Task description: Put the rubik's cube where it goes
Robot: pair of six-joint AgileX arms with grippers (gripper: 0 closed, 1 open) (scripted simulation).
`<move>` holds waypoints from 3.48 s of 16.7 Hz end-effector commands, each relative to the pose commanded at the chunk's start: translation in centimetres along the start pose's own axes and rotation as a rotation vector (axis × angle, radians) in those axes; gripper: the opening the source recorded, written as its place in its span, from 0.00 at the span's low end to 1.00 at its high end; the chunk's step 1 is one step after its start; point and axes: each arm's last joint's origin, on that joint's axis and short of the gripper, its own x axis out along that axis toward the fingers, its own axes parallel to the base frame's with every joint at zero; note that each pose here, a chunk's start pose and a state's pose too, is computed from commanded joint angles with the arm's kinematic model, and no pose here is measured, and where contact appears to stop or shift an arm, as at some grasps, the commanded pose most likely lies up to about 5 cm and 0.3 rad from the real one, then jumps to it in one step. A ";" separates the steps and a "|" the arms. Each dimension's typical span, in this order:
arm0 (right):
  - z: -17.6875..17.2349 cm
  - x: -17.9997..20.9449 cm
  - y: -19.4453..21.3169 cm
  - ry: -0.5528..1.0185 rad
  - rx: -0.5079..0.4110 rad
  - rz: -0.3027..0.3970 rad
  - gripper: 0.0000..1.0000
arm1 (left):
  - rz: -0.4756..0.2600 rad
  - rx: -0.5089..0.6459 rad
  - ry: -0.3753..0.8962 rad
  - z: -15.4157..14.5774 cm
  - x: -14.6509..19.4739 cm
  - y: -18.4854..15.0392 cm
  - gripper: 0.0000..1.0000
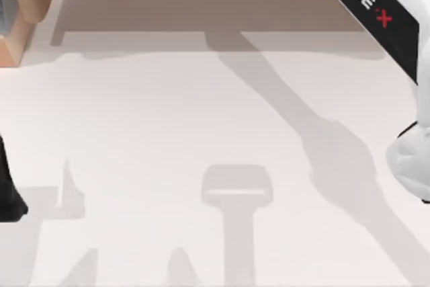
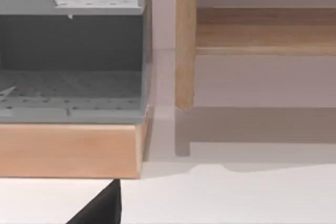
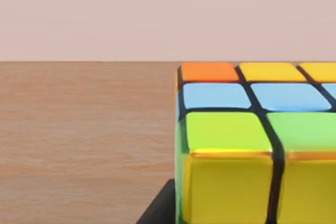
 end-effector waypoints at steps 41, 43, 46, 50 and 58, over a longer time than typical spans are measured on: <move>-1.4 -1.3 -52.0 0.947 -0.128 -0.686 0.00 | 0.000 0.000 0.000 0.0 0.0 0.0 1.00; -6.6 0.0 -51.6 1.192 -0.106 -0.464 0.00 | 0.000 0.000 0.000 0.0 0.0 0.0 1.00; -14.2 1.9 -50.0 1.453 -0.053 -0.158 0.00 | 0.000 0.000 0.000 0.0 0.0 0.0 1.00; -19.5 2.7 -50.0 1.573 0.005 0.003 0.00 | 0.000 0.000 0.000 0.0 0.0 0.0 1.00; -19.5 2.7 -50.0 1.574 0.005 0.004 0.23 | 0.000 0.000 0.000 0.0 0.0 0.0 1.00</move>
